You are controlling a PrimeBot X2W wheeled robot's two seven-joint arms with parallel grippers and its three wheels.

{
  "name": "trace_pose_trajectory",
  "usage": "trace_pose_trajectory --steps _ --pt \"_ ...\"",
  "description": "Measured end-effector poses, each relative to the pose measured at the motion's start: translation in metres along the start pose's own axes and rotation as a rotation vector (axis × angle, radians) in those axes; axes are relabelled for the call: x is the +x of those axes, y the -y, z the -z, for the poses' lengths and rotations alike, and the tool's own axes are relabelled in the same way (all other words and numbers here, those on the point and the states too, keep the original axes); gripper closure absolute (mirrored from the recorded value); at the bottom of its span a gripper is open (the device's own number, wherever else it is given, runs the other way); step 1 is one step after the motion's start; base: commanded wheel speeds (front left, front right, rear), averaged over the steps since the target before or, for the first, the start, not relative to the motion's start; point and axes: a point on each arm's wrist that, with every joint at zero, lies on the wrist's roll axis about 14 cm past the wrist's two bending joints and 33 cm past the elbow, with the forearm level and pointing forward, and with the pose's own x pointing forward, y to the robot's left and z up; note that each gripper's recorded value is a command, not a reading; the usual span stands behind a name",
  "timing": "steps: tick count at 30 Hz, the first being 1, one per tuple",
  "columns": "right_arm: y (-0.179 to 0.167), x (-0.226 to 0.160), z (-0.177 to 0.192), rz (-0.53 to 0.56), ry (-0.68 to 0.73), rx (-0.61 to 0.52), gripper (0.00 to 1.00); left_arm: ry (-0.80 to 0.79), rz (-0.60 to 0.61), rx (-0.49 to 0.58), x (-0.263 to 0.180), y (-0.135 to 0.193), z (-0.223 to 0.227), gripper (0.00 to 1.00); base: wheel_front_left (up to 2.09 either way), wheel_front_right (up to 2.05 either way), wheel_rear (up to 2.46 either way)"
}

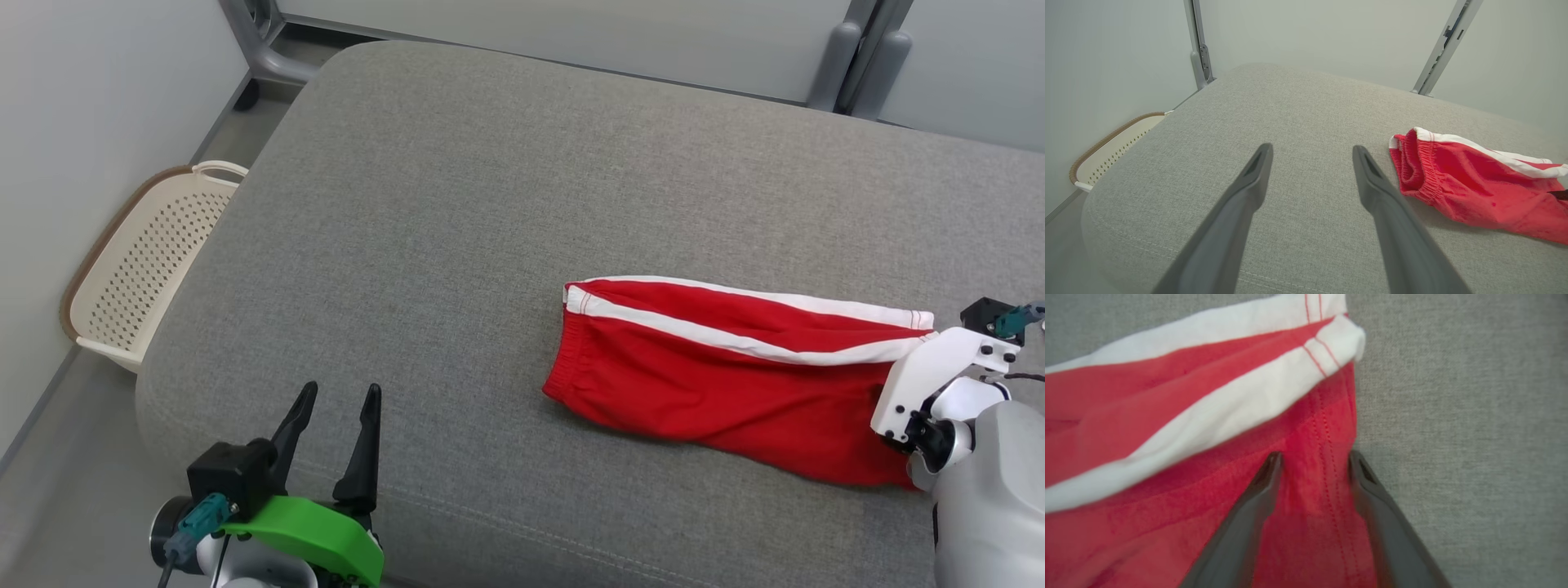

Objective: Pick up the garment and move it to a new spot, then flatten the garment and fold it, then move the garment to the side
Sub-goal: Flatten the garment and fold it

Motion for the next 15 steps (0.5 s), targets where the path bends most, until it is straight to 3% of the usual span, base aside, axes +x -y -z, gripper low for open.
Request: trace_pose_trajectory --steps 15 --pt "0.007 -0.012 -0.007 0.019 0.009 -0.009 1.00 0.001 0.020 -0.001 0.003 0.006 0.000 0.00 0.00 0.00 0.00"
